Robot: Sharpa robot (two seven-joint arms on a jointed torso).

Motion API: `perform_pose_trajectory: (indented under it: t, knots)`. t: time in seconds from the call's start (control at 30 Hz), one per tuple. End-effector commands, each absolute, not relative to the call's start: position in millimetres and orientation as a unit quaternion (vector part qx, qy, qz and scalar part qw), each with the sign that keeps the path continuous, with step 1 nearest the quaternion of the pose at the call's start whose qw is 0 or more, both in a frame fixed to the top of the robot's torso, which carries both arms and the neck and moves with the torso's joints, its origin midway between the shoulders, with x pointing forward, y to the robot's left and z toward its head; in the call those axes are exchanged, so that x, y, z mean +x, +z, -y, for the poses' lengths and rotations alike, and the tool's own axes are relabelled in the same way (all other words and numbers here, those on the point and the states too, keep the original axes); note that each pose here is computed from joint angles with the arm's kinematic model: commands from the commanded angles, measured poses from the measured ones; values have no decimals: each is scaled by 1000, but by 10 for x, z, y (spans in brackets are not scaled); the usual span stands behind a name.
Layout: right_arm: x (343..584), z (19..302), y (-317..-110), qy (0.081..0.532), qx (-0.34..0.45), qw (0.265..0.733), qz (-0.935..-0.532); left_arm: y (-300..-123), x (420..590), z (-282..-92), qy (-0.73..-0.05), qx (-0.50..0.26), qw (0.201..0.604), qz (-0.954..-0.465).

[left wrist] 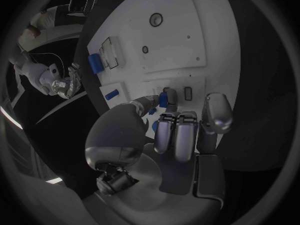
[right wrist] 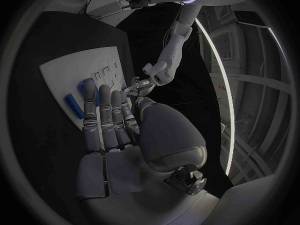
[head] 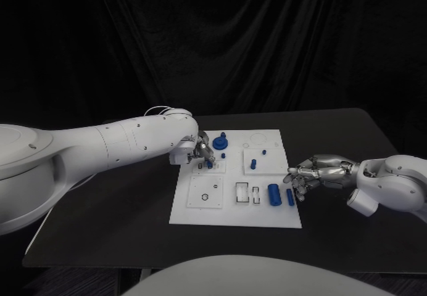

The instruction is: Assemble the parts on the task board

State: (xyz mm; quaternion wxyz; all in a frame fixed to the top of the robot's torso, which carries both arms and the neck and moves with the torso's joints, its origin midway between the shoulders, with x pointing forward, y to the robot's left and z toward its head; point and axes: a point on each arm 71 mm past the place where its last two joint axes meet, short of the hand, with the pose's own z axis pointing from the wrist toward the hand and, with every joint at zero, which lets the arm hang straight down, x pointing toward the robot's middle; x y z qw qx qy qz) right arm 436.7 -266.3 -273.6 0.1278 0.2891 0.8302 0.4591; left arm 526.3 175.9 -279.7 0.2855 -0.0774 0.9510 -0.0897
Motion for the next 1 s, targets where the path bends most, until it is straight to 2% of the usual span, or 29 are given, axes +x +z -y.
perform_pose_trajectory:
  t: [0.03, 1.0]
  knots:
    - [4353, 2661, -2748, 457, 288, 121, -833, -2835, 5239, -1735, -100, -78, 282, -951]
    - [4354, 2670, -2757, 452, 288, 119, -836, -2867, 5175, -1784, -94, -79, 275, -954]
